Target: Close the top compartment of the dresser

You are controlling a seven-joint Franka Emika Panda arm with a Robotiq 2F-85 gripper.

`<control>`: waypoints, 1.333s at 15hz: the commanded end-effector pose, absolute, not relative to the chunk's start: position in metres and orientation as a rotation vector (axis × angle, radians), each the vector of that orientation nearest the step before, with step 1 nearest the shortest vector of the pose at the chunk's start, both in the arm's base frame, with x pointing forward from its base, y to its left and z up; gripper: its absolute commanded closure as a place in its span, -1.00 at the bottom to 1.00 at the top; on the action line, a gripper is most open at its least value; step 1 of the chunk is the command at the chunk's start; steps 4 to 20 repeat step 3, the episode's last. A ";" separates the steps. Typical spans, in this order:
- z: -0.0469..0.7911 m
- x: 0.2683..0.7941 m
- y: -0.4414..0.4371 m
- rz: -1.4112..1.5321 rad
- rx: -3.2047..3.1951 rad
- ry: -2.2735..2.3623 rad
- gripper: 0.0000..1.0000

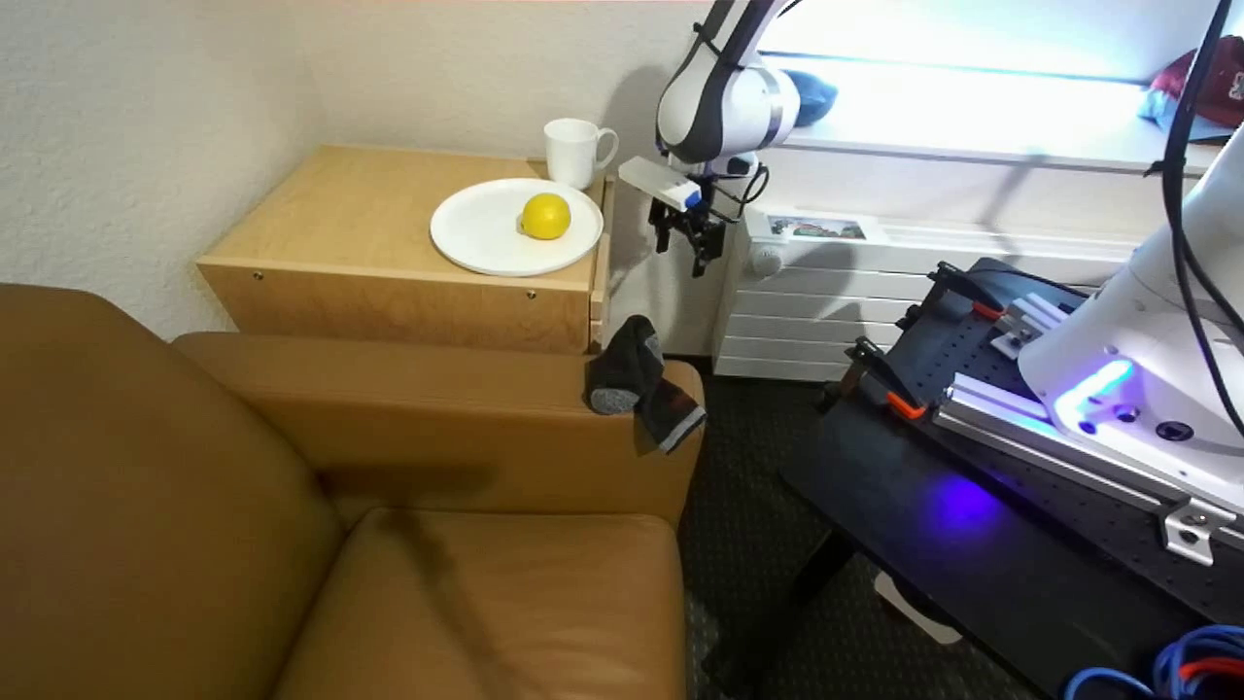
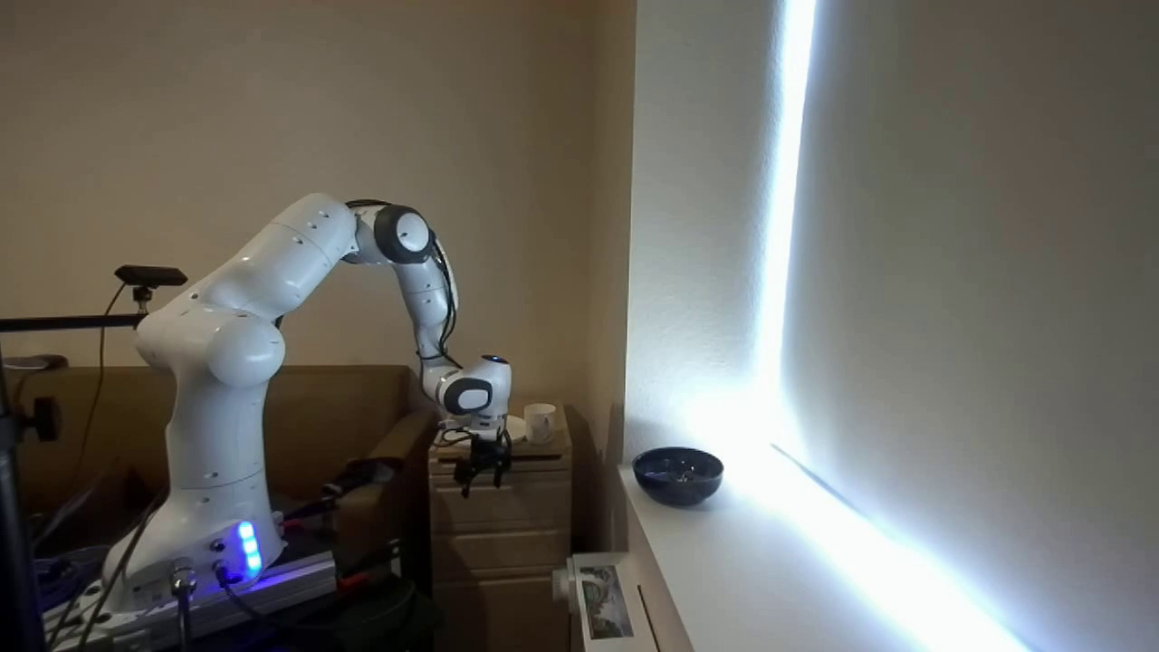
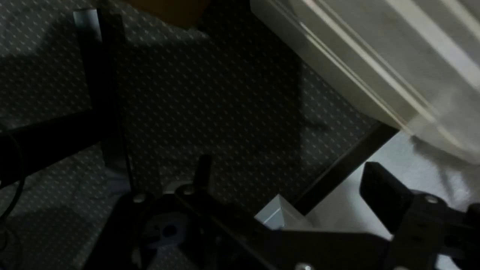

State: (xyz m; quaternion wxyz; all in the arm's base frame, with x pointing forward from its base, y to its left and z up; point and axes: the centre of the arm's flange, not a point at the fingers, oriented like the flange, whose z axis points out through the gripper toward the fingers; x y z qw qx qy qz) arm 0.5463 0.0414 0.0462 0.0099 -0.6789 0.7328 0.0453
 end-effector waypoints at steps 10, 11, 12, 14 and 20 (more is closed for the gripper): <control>0.075 0.522 0.009 0.174 -2.210 2.235 -1.00; 0.075 0.522 0.009 0.174 -2.210 2.235 -1.00; 0.075 0.522 0.009 0.174 -2.210 2.235 -1.00; 0.075 0.522 0.009 0.174 -2.210 2.235 -1.00; 0.075 0.522 0.009 0.174 -2.210 2.235 -1.00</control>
